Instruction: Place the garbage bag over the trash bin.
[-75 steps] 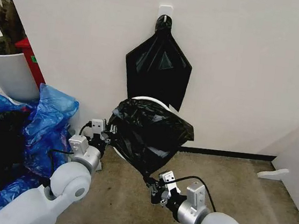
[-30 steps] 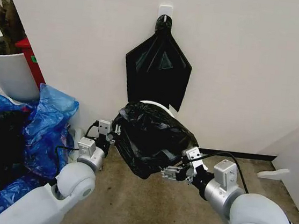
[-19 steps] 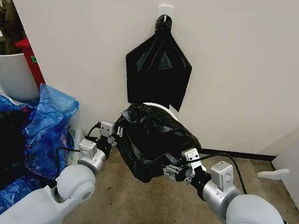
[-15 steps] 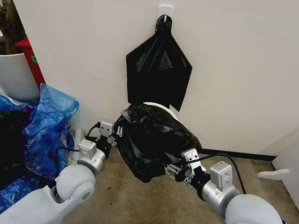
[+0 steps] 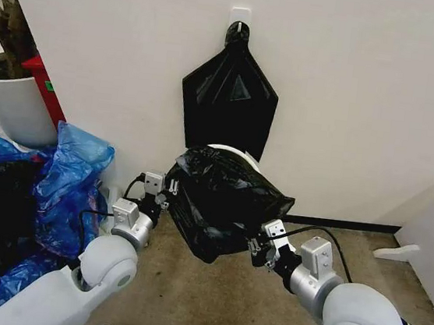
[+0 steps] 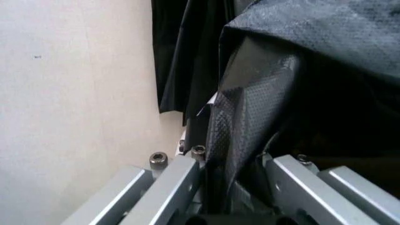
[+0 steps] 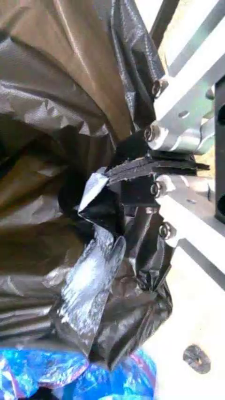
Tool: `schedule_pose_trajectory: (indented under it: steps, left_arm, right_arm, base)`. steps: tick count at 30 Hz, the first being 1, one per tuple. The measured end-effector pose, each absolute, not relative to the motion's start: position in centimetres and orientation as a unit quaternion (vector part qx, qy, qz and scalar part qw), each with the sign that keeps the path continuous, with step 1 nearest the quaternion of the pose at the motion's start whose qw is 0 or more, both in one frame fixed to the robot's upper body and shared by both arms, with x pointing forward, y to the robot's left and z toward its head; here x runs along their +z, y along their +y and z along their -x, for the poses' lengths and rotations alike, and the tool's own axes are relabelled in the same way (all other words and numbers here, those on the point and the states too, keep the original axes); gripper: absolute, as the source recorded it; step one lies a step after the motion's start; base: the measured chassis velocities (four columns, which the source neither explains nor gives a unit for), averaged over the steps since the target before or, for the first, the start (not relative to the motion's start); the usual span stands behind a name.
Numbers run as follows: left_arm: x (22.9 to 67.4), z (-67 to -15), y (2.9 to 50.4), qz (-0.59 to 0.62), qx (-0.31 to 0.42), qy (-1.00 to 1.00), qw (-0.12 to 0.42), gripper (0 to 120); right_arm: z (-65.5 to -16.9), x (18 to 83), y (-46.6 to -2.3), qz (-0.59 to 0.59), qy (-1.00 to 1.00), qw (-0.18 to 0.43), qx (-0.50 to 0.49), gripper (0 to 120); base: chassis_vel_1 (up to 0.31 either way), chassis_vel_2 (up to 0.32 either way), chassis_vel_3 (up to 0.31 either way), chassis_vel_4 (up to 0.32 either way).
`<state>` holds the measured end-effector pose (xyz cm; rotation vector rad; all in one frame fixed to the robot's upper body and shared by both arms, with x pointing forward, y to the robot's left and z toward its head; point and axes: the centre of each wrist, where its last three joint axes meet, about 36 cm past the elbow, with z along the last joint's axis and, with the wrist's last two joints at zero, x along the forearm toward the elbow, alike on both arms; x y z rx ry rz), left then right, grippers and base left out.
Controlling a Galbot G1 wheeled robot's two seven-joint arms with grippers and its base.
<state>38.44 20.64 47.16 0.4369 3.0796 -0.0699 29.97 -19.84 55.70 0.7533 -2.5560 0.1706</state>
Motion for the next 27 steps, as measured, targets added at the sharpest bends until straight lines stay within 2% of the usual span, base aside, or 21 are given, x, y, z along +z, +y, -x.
schedule_pose_trajectory:
  steps: [7, 13, 27]
  left_arm:
    - [47.1, -38.8, 20.6, -0.128, -0.037, 0.991, 0.001, 1]
    - [47.8, -38.7, 21.1, -0.113, -0.068, 0.991, -0.019, 1]
    - [50.9, -38.6, 22.3, -0.105, -0.129, 0.984, -0.068, 1]
  right_arm:
    - [-28.6, 55.7, -19.6, -0.319, -0.921, 0.220, 0.049, 0]
    - [-28.5, 54.4, -19.7, -0.341, -0.908, 0.236, 0.062, 0]
    - [-32.2, 48.2, -23.0, -0.304, -0.909, 0.260, 0.119, 0]
  base:
    - [0.000, 0.000, 0.000, 0.000]
    - [0.000, 0.000, 0.000, 0.000]
    - [0.000, 0.000, 0.000, 0.000]
